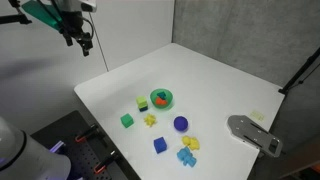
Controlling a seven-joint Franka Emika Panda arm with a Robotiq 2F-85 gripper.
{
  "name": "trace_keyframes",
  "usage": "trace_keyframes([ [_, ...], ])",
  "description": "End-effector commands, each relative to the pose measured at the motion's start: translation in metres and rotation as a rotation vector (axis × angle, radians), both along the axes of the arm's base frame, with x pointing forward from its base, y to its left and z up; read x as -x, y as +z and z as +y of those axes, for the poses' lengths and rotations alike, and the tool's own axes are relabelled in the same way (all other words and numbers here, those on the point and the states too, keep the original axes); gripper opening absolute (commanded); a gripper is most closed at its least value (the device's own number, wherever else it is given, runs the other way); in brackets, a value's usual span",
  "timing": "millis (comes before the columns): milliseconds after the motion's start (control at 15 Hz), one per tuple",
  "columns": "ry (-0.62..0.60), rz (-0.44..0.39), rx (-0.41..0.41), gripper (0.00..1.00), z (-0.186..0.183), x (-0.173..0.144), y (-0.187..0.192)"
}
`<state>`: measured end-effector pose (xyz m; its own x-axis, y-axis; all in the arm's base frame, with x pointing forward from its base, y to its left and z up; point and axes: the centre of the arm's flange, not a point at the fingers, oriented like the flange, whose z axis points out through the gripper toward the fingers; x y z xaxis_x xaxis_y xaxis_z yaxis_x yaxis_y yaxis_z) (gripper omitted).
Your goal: Put the green toy on top of the yellow block
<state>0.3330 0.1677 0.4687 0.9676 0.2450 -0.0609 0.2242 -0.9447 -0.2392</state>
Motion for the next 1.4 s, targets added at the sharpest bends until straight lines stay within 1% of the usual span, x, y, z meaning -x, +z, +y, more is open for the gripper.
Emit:
trace_keyframes([
  [0, 0.000, 0.000, 0.000, 1.00, 0.000, 0.000, 0.000],
  [400, 0.000, 0.000, 0.000, 1.00, 0.000, 0.000, 0.000],
  [467, -0.012, -0.007, 0.006, 1.00, 0.002, -0.005, 0.003],
  [667, -0.046, -0.040, 0.039, 1.00, 0.007, -0.022, 0.013],
  [1000, -0.115, -0.102, 0.092, 1.00, 0.015, -0.059, 0.024],
  [1333, -0.206, -0.116, 0.169, 1.00, 0.009, -0.107, 0.015],
])
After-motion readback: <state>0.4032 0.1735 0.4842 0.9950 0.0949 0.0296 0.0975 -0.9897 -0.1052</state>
